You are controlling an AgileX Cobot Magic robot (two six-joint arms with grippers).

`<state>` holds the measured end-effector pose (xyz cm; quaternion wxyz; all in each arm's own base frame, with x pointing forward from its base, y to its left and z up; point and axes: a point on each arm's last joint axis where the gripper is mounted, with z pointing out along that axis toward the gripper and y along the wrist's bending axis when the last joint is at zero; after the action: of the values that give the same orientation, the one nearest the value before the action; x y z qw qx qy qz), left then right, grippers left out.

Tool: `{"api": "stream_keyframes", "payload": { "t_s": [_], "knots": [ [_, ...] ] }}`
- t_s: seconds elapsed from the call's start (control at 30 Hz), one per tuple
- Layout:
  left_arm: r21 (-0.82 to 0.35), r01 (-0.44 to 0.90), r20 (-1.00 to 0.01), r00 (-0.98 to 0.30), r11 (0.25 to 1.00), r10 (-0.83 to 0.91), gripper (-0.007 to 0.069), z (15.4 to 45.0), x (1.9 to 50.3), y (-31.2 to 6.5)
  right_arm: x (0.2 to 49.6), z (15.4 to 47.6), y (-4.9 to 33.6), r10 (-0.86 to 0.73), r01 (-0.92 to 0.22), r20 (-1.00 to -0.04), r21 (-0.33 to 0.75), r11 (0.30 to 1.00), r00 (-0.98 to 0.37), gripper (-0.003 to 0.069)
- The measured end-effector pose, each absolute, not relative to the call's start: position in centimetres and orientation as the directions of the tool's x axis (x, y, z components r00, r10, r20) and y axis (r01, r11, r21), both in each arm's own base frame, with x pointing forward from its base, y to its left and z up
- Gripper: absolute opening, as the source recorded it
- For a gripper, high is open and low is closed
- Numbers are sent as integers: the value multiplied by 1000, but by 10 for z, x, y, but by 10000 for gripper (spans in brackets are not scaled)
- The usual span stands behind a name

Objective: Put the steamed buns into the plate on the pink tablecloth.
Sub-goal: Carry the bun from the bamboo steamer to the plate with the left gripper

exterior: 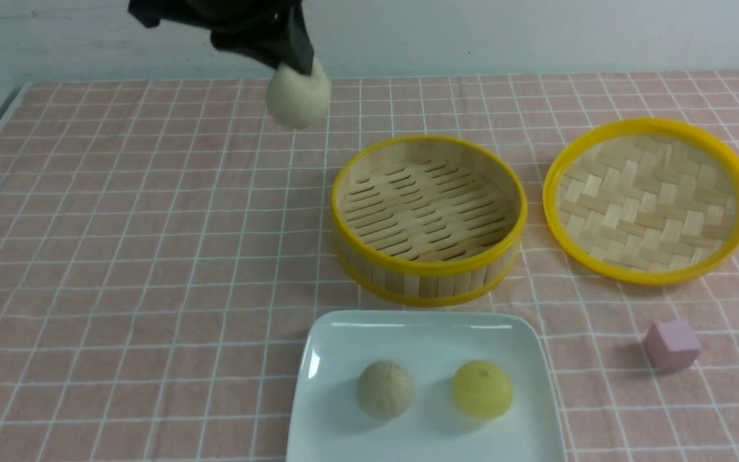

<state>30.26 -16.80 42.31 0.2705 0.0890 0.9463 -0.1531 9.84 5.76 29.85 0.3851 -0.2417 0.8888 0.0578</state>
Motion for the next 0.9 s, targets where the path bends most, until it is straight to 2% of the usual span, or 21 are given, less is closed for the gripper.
{"api": "stream_keyframes", "payload": {
  "t_s": [0.03, 0.1, 0.13, 0.17, 0.2, 0.23, 0.33, 0.4, 0.53, 0.67, 0.77, 0.9],
  "knots": [
    [-236, 252, -527, -845, 938, 94, 26, 419, 300, -167, 98, 298, 58, -385, -474, -712, -83, 876, -587, 86],
    [-206, 261, -411, -898, 943, 158, 27, 380, 271, -169, 98, 298, 58, -385, -474, -712, -83, 877, -587, 86],
    [-207, 262, -403, -901, 943, 162, 27, 376, 271, -169, 98, 298, 58, -385, -474, -712, -83, 877, -587, 86],
    [-218, 284, -357, -914, 934, 194, 27, 348, 251, -175, 98, 299, 58, -384, -474, -713, -83, 877, -587, 86],
    [-225, 286, -353, -915, 932, 195, 27, 345, 249, -177, 98, 299, 58, -384, -474, -713, -83, 877, -587, 86],
    [-254, 293, -327, -923, 922, 203, 27, 322, 232, -181, 98, 299, 58, -383, -473, -713, -82, 877, -587, 86],
    [-340, 281, -310, -934, 897, 176, 27, 284, 206, -191, 98, 299, 58, -383, -473, -713, -82, 877, -587, 88],
    [-397, 267, -335, -933, 878, 132, 27, 263, 197, -198, 98, 299, 58, -383, -473, -713, -82, 877, -587, 92],
    [-456, 244, -388, -920, 856, 55, 27, 255, 198, -203, 98, 299, 58, -383, -473, -713, -82, 877, -587, 94],
    [-535, 248, -534, -840, 807, -97, 28, 262, 218, -212, 98, 299, 58, -383, -473, -713, -82, 877, -587, 100],
    [-554, 241, -566, -811, 797, -148, 29, 257, 228, -217, 98, 299, 58, -383, -473, -713, -82, 877, -587, 104],
    [-553, 197, -551, -815, 809, -179, 29, 232, 241, -226, 98, 299, 58, -383, -473, -713, -82, 877, -587, 107]
  ]
}}
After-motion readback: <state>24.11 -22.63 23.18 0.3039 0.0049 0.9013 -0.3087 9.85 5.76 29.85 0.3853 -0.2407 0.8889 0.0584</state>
